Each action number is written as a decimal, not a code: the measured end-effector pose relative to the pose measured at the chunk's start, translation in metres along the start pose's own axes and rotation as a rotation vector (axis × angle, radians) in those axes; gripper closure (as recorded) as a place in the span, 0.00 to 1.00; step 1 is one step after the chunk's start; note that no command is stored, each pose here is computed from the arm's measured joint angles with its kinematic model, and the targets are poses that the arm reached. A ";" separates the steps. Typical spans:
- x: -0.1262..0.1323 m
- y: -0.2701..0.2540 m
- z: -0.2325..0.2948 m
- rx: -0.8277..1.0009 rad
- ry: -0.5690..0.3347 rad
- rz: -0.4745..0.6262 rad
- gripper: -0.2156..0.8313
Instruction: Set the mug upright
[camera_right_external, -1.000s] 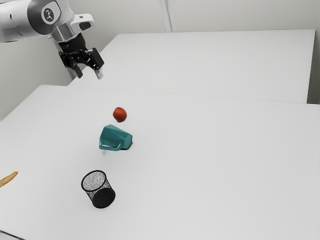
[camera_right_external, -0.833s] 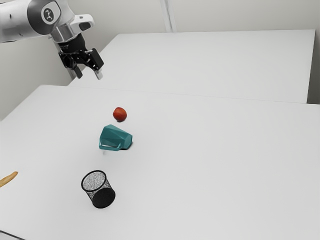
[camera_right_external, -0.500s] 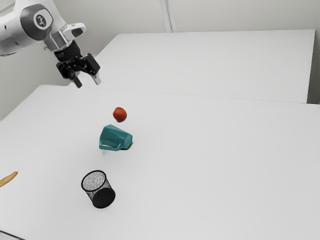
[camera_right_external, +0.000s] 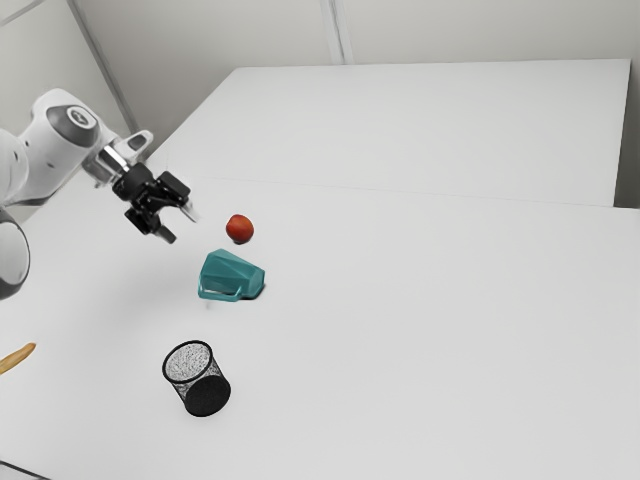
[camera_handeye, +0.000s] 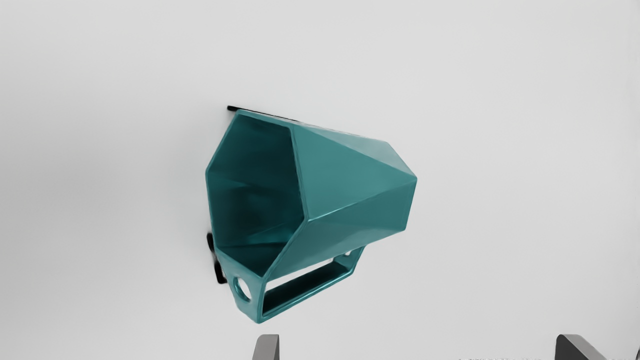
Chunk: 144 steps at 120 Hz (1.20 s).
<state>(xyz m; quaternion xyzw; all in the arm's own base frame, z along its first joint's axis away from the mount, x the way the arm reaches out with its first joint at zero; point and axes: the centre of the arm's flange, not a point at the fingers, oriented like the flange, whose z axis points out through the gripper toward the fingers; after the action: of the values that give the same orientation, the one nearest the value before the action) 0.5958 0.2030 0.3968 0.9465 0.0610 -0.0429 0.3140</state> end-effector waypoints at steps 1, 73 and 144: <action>-0.001 -0.003 0.002 -0.008 0.000 -0.001 0.21; 0.002 -0.059 0.086 -0.242 0.146 0.184 0.21; -0.009 -0.053 0.105 -0.408 0.206 0.298 0.86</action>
<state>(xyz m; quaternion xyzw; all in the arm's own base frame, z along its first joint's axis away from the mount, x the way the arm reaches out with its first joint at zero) 0.5750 0.1812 0.2825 0.8616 -0.0403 0.1134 0.4931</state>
